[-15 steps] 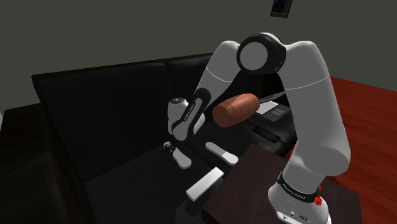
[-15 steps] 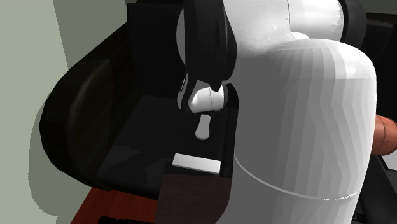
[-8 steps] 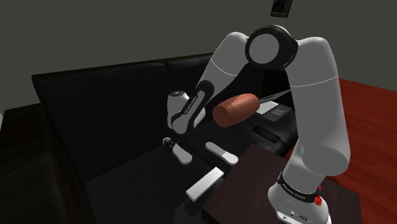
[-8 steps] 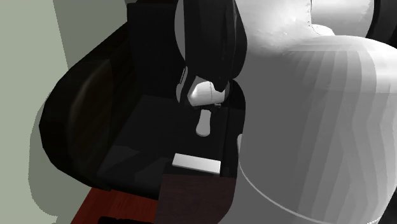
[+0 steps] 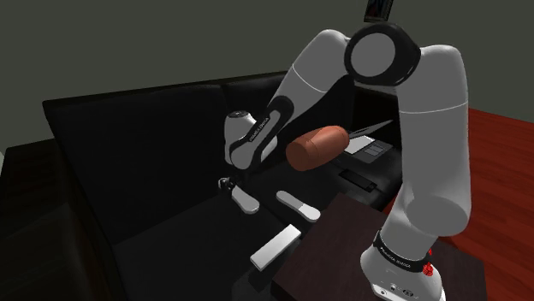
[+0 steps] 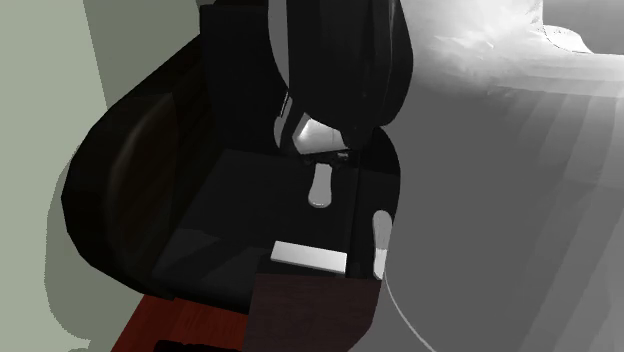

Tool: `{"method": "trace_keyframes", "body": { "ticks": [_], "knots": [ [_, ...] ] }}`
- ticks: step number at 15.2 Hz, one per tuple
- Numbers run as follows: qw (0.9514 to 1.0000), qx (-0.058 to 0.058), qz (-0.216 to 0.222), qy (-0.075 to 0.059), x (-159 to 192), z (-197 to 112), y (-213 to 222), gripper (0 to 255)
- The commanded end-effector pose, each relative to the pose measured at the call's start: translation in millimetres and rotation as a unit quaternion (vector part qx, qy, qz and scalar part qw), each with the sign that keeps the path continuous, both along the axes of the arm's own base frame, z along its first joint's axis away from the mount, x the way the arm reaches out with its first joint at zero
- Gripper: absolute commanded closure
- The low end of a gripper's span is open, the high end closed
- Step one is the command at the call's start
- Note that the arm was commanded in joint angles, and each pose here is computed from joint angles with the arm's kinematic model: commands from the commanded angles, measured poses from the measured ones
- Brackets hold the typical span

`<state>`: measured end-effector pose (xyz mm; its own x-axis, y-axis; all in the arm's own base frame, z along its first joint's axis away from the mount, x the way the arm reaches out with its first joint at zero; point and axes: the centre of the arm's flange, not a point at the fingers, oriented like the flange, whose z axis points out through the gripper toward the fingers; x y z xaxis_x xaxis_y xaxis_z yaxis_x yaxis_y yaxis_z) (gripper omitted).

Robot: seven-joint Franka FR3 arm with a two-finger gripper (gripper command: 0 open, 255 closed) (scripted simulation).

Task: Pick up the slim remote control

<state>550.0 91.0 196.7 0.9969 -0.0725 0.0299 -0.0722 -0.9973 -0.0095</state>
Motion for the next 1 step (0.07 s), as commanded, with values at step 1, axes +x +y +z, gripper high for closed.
{"method": "trace_keyframes", "body": {
  "ticks": [1],
  "knots": [
    [1.0000,0.000,0.000,0.000,-0.1,2.6,-0.2,255]
  ]
}}
